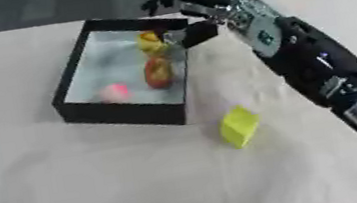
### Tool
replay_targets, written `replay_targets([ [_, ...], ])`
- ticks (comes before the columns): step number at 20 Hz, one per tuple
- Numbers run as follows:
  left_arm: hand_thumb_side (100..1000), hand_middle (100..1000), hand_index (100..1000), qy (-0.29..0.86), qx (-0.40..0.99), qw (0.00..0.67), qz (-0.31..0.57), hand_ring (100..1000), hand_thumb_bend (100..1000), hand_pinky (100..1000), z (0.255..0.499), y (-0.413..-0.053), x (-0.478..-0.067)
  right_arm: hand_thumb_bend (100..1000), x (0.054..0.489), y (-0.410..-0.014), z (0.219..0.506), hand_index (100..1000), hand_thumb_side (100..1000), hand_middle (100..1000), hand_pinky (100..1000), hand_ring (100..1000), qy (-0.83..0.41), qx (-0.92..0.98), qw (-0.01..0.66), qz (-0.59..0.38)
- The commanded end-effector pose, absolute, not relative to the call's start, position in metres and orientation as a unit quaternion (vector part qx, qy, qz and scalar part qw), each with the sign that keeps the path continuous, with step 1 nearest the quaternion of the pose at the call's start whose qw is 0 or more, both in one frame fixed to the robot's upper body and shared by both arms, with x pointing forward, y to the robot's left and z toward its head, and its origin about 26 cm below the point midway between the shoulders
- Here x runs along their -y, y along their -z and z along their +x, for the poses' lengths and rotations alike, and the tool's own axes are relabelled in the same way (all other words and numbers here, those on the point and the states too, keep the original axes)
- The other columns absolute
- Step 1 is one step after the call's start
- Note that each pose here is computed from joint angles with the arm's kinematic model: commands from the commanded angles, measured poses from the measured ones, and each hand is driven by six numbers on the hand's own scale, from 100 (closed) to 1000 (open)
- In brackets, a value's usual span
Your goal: Pick up objects on the table and place them in the box.
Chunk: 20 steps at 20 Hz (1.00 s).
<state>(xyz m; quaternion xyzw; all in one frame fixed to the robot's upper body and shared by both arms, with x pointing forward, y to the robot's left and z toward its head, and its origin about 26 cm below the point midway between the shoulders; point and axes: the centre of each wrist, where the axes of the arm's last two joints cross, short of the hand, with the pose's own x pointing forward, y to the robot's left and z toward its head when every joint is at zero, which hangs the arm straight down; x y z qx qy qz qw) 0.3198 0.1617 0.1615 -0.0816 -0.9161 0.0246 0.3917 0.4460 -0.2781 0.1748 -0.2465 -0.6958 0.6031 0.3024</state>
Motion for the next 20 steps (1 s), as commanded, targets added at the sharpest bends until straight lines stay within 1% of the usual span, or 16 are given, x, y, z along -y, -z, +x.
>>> replay_targets([
  [1, 922, 478, 669, -0.024, 0.922, 0.378, -0.082, 520, 100, 473, 0.319, -0.169, -0.163, 100, 0.285, -0.192, 0.442, 944, 880, 771, 838, 905, -0.612, 0.691, 0.284, -0.260],
  [2, 922, 478, 669, -0.025, 0.922, 0.379, -0.078, 520, 100, 473, 0.319, -0.169, -0.164, 100, 0.287, -0.194, 0.439, 944, 870, 771, 839, 905, -0.614, 0.691, 0.281, -0.258],
  [3, 923, 478, 669, -0.026, 0.921, 0.381, -0.074, 520, 100, 472, 0.319, -0.168, -0.166, 100, 0.289, -0.197, 0.436, 941, 771, 772, 840, 906, -0.615, 0.693, 0.277, -0.255],
  [6, 924, 477, 669, -0.031, 0.920, 0.386, -0.057, 520, 100, 471, 0.320, -0.165, -0.173, 100, 0.294, -0.205, 0.419, 931, 678, 771, 842, 904, -0.617, 0.702, 0.257, -0.244],
  [7, 924, 477, 669, -0.032, 0.920, 0.387, -0.052, 520, 100, 470, 0.321, -0.164, -0.175, 100, 0.294, -0.207, 0.413, 934, 617, 776, 844, 903, -0.621, 0.703, 0.250, -0.240],
  [8, 925, 477, 669, -0.033, 0.920, 0.389, -0.046, 521, 100, 470, 0.321, -0.164, -0.177, 100, 0.294, -0.208, 0.407, 935, 583, 778, 844, 902, -0.628, 0.702, 0.242, -0.235],
  [10, 927, 477, 670, -0.034, 0.919, 0.392, -0.037, 522, 100, 469, 0.321, -0.163, -0.181, 100, 0.293, -0.209, 0.393, 936, 623, 775, 841, 901, -0.641, 0.698, 0.231, -0.221],
  [12, 928, 477, 670, -0.033, 0.918, 0.395, -0.028, 522, 100, 469, 0.322, -0.161, -0.183, 100, 0.294, -0.211, 0.378, 937, 609, 774, 841, 900, -0.648, 0.697, 0.226, -0.208],
  [18, 932, 476, 670, -0.040, 0.913, 0.405, -0.010, 522, 100, 466, 0.323, -0.156, -0.190, 100, 0.295, -0.210, 0.333, 946, 658, 777, 835, 895, -0.663, 0.695, 0.225, -0.163],
  [20, 934, 476, 670, -0.040, 0.912, 0.408, -0.006, 523, 100, 465, 0.323, -0.155, -0.191, 100, 0.295, -0.208, 0.321, 949, 724, 794, 840, 906, -0.672, 0.690, 0.225, -0.145],
])
